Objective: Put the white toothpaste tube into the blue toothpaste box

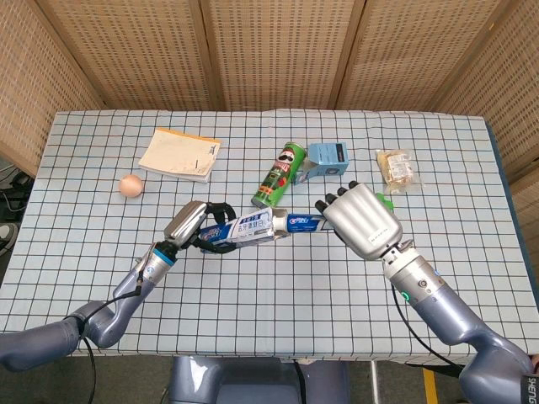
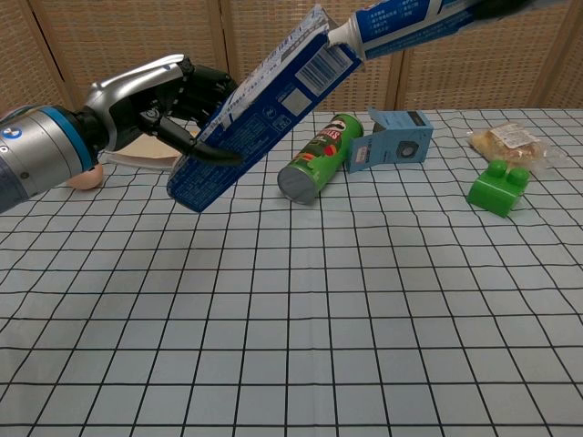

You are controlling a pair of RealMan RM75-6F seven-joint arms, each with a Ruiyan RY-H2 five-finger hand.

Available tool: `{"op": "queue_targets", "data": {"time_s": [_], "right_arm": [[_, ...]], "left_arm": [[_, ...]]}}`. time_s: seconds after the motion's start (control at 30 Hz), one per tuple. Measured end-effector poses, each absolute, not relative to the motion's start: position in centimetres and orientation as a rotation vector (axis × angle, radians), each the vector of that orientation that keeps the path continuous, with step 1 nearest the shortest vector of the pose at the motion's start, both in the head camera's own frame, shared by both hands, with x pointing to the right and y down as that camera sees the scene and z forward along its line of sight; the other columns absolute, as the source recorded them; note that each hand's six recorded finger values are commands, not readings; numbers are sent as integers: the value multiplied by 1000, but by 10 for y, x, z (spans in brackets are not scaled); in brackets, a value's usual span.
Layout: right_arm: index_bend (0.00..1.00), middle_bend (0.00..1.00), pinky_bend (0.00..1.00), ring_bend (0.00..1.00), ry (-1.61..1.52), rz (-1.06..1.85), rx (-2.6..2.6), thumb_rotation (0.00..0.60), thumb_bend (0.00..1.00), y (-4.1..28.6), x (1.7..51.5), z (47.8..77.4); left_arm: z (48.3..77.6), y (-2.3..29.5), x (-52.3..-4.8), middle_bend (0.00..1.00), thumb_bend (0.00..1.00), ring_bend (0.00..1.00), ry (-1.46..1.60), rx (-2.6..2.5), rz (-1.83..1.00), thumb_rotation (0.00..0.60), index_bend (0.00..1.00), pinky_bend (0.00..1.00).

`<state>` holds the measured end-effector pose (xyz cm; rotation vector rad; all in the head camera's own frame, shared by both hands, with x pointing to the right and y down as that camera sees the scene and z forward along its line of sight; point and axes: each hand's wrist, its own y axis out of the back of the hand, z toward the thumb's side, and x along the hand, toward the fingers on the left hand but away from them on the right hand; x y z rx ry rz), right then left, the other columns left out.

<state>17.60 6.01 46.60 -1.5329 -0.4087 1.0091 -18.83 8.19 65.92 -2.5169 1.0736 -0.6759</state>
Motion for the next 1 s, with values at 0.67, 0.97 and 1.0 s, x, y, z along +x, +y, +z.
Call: {"op": "queue_targets", "data": {"time_s": [0.67,0.97,1.0], "right_arm": [[690,656,645,640,-252,954,-1416,600,623,74,146,470],[247,271,459,351,-219,864,-1299,600,168,83,123,462],[167,189,380,269,-218,855,-1284,600,84,85,121,461]], "left_arm": [[655,88,-152,550,185,551,998,-2532,-661,600,630,497],[656,97,-135,565,216,551,1074,-2593,-621,600,732,497],[657,99,-133,568,219,551,1091,-2606,-611,600,740,497]]}}
